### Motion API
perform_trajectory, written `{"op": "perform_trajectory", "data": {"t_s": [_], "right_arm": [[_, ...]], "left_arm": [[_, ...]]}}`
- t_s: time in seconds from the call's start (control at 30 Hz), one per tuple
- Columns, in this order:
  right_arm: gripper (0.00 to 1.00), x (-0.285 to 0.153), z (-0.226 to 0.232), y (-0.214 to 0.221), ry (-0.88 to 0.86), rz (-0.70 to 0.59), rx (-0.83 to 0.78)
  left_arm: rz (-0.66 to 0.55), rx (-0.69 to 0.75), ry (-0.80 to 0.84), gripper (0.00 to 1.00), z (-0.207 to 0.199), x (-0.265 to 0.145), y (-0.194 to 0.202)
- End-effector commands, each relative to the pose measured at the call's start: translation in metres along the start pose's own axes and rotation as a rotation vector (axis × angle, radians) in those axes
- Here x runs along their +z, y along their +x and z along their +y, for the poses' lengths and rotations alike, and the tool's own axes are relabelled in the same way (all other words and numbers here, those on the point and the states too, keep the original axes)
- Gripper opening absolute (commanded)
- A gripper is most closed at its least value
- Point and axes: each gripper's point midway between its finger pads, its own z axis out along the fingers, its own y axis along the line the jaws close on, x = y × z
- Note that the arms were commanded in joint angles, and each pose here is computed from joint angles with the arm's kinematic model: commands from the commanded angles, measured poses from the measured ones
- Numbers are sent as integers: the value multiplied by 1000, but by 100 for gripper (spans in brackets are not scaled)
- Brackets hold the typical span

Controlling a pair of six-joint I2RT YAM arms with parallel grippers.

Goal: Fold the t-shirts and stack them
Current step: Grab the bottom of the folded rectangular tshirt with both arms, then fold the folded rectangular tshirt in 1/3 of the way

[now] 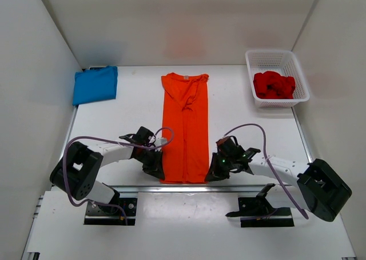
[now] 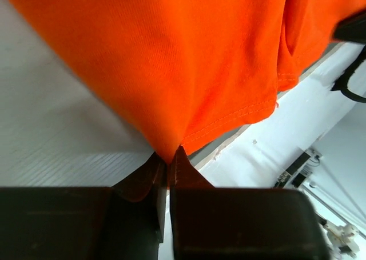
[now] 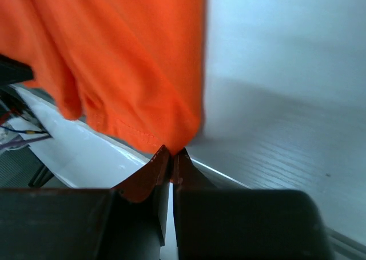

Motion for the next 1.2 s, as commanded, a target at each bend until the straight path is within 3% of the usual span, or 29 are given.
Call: {"op": "perform_trajectory", "data": {"t_s": [0.0,0.13,0.2,0.5,0.73,0.97,1.17], "right_arm": [[0,-13,30,-36,-69,-88,-72],[1,-25,54,-65,-102,-116,-132],[0,-30,67,-82,-97,-118,-157],[0,-51,96,-173,-102,-237,-263],[0,-38,86,-227,-38,-254,-302],[0,-39,91,-272,-36,-306,-307],[0,-32,82,-293,-33,-299,-294]], "left_arm": [[-34,77,-77,12,10,-4,-13],[-42,114,-20,12,-12,-13,-26],[-46,125,-27,5,-16,-19,-36],[-166,80,-55,4,-14,-57,-133],[-298,126,-80,3,-24,-84,-219],[-326,87,-182,4,5,-82,-248],[-343,81,-175,5,10,-81,-268]]}}
